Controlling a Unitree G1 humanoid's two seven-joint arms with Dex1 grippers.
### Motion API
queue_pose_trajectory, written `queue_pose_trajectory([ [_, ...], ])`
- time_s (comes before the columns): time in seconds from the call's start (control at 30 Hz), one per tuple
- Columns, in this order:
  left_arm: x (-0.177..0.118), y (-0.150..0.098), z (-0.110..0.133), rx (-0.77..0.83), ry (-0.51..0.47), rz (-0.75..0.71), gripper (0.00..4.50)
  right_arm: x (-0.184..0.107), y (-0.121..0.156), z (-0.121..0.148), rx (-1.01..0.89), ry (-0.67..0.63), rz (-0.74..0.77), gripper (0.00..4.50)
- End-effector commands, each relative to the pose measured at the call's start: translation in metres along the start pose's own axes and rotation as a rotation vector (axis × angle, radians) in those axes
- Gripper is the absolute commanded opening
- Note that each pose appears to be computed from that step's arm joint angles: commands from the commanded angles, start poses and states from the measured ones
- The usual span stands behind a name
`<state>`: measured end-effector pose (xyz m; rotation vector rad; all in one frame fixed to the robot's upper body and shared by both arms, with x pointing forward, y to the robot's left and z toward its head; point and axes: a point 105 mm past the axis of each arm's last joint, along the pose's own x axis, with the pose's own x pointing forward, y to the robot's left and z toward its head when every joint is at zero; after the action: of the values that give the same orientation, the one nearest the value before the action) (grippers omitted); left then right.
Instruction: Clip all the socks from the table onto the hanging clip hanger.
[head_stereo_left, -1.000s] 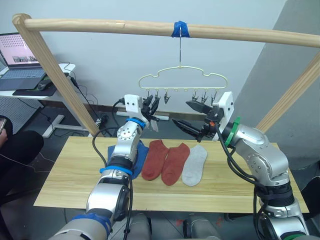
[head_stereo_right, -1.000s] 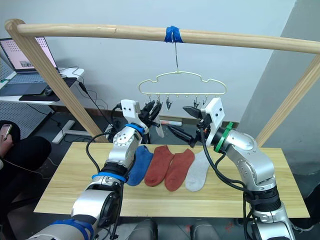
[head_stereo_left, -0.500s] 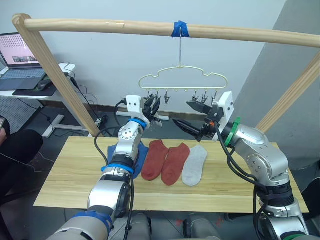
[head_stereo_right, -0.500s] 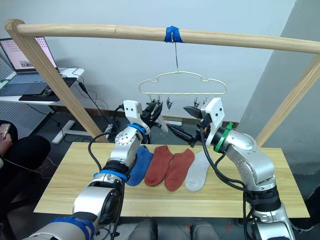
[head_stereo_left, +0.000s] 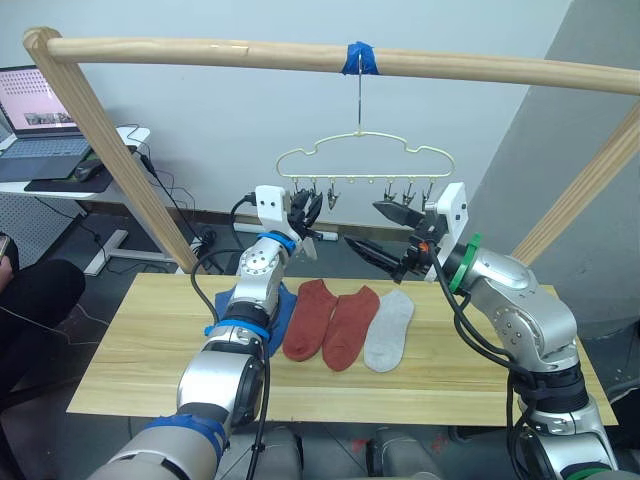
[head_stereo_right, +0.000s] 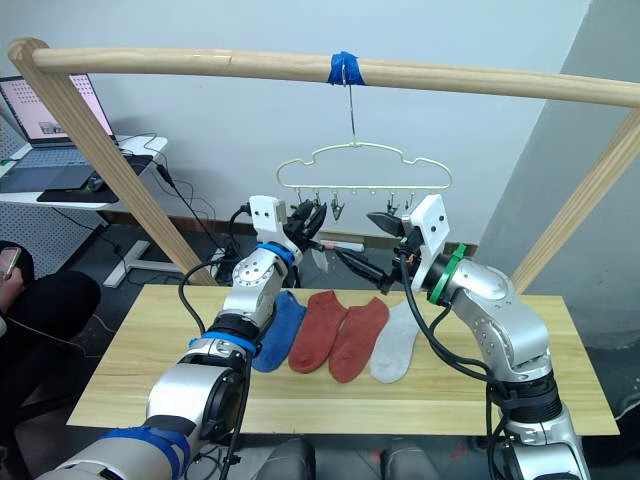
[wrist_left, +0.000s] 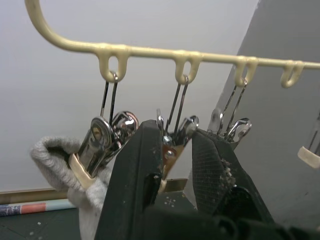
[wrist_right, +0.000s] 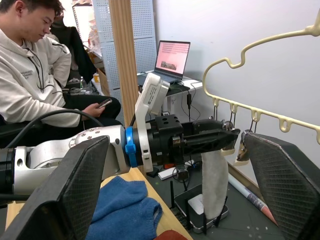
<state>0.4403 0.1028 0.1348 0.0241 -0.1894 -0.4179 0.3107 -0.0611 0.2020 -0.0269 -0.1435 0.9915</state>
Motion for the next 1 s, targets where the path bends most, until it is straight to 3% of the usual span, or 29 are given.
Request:
queue_pose_trajectory([
  [0.03,0.0079,-0.0012,0.0198,0.029,-0.063,-0.004,1.27,0.0013,0.0017,0.0152,-0.041,-0.041,0.007,4.5],
  [0.77,0.0153,-0.0001,0.0256,0.038,-0.066,0.008,1.27,0.0018,0.0027,0.0156,-0.042,-0.041,0.008,4.5],
  [0.93,0.0155,-0.0007,0.0269,0.034,-0.072,0.003,0.36,0.0015,0.0039,0.0139,-0.036,-0.038,0.007,4.5],
  [1.0,0.0154,-0.0002,0.0278,0.034,-0.075,0.002,0.23,0.001,0.0042,0.0118,-0.031,-0.035,0.004,4.5],
])
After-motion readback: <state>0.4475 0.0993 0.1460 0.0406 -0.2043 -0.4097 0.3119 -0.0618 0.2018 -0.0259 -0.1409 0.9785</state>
